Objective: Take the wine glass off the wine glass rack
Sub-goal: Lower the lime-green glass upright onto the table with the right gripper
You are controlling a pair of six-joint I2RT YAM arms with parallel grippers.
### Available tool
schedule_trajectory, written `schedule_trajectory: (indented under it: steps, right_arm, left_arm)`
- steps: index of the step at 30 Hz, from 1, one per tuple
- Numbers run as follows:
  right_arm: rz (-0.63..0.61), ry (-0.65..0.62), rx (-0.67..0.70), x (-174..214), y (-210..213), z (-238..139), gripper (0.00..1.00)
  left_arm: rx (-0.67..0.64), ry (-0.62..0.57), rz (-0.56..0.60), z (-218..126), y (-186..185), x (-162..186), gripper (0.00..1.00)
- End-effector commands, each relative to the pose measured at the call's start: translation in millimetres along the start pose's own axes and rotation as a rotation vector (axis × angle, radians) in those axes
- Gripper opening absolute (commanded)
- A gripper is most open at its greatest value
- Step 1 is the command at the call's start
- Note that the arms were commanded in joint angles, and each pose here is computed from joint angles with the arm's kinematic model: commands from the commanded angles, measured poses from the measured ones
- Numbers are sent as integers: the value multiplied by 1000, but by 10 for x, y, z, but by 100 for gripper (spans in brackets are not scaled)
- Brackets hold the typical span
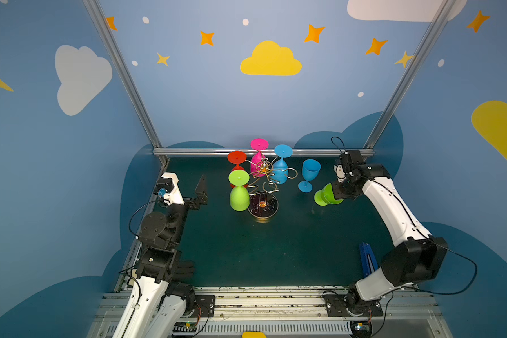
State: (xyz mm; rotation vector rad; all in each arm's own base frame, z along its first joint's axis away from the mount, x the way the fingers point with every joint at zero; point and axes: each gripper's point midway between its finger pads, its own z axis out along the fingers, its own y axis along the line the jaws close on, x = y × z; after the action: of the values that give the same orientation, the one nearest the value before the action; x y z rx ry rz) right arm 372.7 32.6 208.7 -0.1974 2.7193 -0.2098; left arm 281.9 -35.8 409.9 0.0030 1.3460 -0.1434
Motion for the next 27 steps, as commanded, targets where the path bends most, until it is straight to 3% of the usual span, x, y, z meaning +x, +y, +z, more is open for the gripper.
schedule_trajectory:
  steps: [1,8,16,27]
  right_arm:
    - [13,13,-18,-105,-76,63,0]
    - [32,80,15,-282,-214,237,0]
    - [94,252,41,-374,-253,547,0]
    - [89,217,16,-647,-294,716,0]
  left_arm:
    - [-22,-10,-22,-20,50,-35,100]
    - [-32,-9,-27,-24,71,-21,100]
    - [-28,-4,-27,-6,69,-3,100]
    - [-39,3,-24,22,100,28,100]
